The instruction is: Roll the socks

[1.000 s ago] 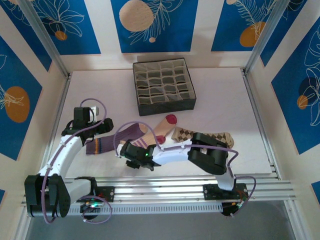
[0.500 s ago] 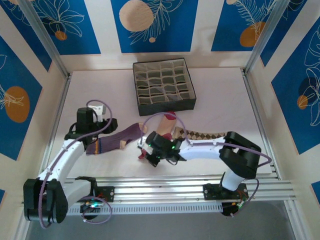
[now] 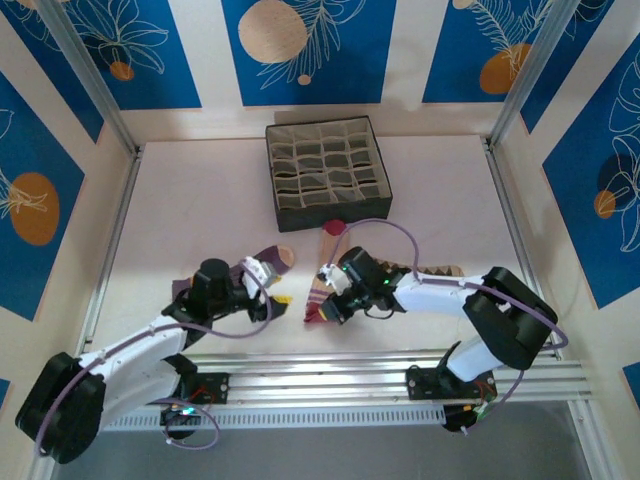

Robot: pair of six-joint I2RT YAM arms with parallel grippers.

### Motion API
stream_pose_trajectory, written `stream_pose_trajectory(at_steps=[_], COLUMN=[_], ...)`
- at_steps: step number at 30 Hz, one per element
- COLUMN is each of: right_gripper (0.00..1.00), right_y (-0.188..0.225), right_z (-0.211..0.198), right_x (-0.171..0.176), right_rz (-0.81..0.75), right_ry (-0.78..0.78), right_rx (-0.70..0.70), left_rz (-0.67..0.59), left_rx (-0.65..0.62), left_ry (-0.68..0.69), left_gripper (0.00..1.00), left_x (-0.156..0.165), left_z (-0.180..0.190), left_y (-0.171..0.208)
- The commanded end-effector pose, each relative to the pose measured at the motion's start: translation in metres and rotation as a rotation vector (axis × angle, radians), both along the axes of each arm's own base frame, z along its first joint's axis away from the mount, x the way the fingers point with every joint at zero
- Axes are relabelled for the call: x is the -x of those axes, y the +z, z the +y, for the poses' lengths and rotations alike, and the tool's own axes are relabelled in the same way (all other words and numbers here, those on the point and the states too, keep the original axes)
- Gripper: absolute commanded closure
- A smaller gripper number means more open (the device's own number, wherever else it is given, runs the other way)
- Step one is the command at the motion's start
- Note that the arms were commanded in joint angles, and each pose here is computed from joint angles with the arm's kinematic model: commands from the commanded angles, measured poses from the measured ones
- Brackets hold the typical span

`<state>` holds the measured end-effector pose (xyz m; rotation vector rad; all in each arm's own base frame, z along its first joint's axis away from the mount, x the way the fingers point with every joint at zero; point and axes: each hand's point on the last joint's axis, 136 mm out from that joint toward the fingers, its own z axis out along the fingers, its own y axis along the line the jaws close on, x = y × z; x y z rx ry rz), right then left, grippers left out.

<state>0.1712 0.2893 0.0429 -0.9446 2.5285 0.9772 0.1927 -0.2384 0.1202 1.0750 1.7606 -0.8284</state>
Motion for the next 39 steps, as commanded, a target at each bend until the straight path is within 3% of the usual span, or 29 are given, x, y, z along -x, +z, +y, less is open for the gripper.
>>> stream_pose_trajectory(at_steps=[1, 4, 8, 20, 26, 35, 37, 39], right_gripper=[1.0, 1.0, 1.0, 1.0, 1.0, 1.0, 0.81, 0.56], right_y=[0.015, 0.017, 0.018, 0.014, 0.015, 0.019, 0.022, 0.024], right_z=[0.003, -0.004, -0.007, -0.011, -0.013, -0.018, -0.019, -0.021], right_x=[0.01, 0.01, 0.013, 0.014, 0.014, 0.014, 0.014, 0.014], right_rz=[0.081, 0.119, 0.143, 0.166, 0.173, 0.18, 0.175, 0.166], right_ry=[0.025, 0.023, 0.039, 0.02, 0.004, -0.033, -0.044, -0.056], right_rx=[-0.098, -0.114, -0.116, -0.103, -0.111, -0.141, -0.149, -0.156], left_rz=[-0.172, -0.22, -0.237, -0.186, -0.159, -0.069, -0.044, -0.018], left_rx=[-0.065, -0.113, -0.155, -0.099, -0.094, -0.119, -0.146, -0.174], left_ry=[-0.112, -0.153, -0.2, -0.294, -0.318, -0.382, -0.393, -0.398], left_gripper=[0.25, 0.14, 0.1, 0.19, 0.41, 0.99, 1.0, 1.0], left_x=[0.011, 0.017, 0.02, 0.016, 0.016, 0.028, 0.03, 0.03], left_z=[-0.018, -0.028, -0.041, -0.082, -0.089, -0.09, -0.089, -0.088], left_y=[-0.002, -0.014, -0.029, -0.053, -0.064, -0.068, -0.066, -0.062])
